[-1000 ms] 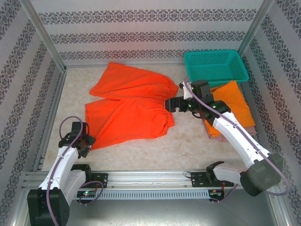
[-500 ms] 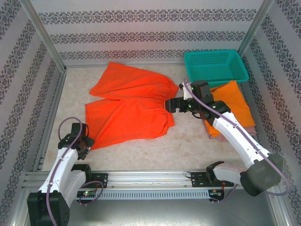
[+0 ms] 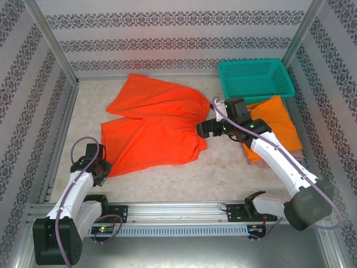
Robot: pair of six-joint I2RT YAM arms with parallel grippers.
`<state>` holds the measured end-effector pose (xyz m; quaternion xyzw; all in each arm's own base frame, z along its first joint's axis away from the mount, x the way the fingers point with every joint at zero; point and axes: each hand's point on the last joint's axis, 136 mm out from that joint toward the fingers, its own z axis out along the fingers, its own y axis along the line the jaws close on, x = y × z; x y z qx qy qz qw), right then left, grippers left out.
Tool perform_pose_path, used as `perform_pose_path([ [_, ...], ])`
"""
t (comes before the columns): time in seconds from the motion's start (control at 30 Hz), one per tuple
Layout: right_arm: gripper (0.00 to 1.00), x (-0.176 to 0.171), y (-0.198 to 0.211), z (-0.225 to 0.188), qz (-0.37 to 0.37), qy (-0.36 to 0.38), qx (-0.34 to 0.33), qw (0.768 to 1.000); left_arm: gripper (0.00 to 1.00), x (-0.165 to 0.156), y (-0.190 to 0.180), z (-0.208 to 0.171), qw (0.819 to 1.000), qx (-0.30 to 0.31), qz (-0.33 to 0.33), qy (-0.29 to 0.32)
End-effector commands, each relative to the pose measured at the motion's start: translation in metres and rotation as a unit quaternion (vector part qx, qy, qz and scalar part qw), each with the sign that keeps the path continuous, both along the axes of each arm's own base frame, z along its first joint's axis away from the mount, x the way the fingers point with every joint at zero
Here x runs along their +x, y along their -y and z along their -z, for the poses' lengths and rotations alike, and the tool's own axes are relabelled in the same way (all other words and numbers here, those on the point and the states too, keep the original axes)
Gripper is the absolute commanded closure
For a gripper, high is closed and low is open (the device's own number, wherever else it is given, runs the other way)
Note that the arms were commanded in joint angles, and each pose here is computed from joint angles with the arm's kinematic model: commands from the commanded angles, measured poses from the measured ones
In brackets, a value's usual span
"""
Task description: Fold and stack the shorts
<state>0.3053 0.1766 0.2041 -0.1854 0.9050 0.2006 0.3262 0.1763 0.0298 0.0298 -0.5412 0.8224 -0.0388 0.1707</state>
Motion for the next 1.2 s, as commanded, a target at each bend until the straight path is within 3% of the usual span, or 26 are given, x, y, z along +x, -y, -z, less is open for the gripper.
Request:
perform_pose_path([
  [0.0,0.04,-0.015,-0.001,0.028,-0.088,0.002,-0.102,0.991,1.0,0.025,-0.004,-0.03,0.998,0.009,0.003,0.057],
  [0.1,0.04,-0.026,-0.002,0.053,-0.166,0.018,-0.198,0.966,1.0,0.035,-0.001,-0.045,0.996,0.003,0.013,0.085],
  [0.23,0.03,-0.034,0.007,0.091,-0.252,0.025,-0.319,0.913,1.0,0.046,0.003,-0.06,0.993,-0.005,0.024,0.112],
  [0.4,0.12,-0.029,0.015,0.129,-0.312,0.028,-0.409,0.857,1.0,0.055,0.004,-0.07,0.991,-0.001,0.039,0.131],
  [0.77,0.29,-0.011,-0.004,0.167,-0.32,0.044,-0.43,0.843,1.0,0.066,0.001,-0.066,0.988,0.007,0.046,0.15],
  [0.93,0.42,-0.008,-0.009,0.186,-0.324,0.042,-0.44,0.837,1.0,0.07,0.001,-0.064,0.987,0.004,0.046,0.155],
  [1.17,0.86,-0.002,-0.008,0.181,-0.307,0.052,-0.446,0.839,1.0,0.073,-0.003,-0.077,0.985,0.016,0.052,0.164],
])
